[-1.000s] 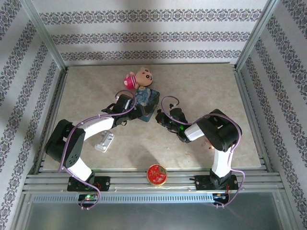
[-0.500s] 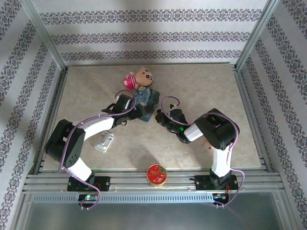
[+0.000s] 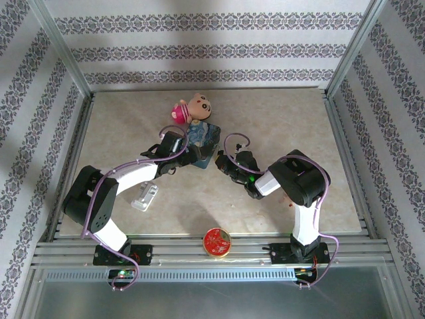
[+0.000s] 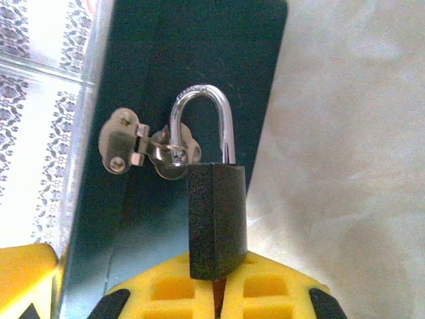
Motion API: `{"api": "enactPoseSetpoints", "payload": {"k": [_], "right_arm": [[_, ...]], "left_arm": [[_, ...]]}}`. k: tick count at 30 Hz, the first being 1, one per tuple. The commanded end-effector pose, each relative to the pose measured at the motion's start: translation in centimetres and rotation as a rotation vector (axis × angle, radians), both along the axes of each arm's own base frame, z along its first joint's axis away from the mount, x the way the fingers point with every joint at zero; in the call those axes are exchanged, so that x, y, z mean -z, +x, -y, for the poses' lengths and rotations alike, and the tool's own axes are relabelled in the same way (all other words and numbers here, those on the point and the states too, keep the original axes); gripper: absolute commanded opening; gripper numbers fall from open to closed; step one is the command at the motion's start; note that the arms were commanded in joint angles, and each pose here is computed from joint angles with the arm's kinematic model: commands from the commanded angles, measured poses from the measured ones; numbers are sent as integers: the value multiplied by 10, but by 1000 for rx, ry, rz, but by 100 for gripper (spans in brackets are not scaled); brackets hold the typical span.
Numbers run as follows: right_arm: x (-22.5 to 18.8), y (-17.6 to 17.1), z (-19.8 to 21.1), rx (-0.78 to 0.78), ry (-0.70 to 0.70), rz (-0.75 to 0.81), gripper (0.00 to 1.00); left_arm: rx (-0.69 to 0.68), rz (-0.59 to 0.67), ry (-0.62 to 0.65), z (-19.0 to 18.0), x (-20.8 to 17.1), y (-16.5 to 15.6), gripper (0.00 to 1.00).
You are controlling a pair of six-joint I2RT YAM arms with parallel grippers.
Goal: Unlock the padlock with the key
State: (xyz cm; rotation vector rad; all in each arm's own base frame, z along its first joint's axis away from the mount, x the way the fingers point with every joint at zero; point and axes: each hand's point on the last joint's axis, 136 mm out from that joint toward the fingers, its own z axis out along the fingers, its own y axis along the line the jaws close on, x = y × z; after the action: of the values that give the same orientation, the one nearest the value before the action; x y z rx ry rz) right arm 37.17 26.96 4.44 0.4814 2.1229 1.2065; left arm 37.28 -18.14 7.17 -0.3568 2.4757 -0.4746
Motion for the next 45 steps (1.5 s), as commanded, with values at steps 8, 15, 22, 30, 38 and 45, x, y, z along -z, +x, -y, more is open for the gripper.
{"api": "enactPoseSetpoints", "payload": {"k": [8,15,22,30,38,45], "right_arm": [[-6,23,22,130,26,38,0],[-12,23,31,148,21,54,0],[-14,24,39,167,14,62,0],[-20,28,46,184,13,80,0],[-27,26,62,211,-10,100,0],[-28,21,75,225,-35,105,0]], "left_arm": [[-2,-190,121,-26,49,-42,99],[-6,-188,123,-28,48,-43,99],[-12,-199,129,-31,51,-49,95],[-23,-199,130,-36,50,-52,94],[-29,-203,133,-41,49,-54,92],[-36,-199,130,-44,47,-56,89]]}}
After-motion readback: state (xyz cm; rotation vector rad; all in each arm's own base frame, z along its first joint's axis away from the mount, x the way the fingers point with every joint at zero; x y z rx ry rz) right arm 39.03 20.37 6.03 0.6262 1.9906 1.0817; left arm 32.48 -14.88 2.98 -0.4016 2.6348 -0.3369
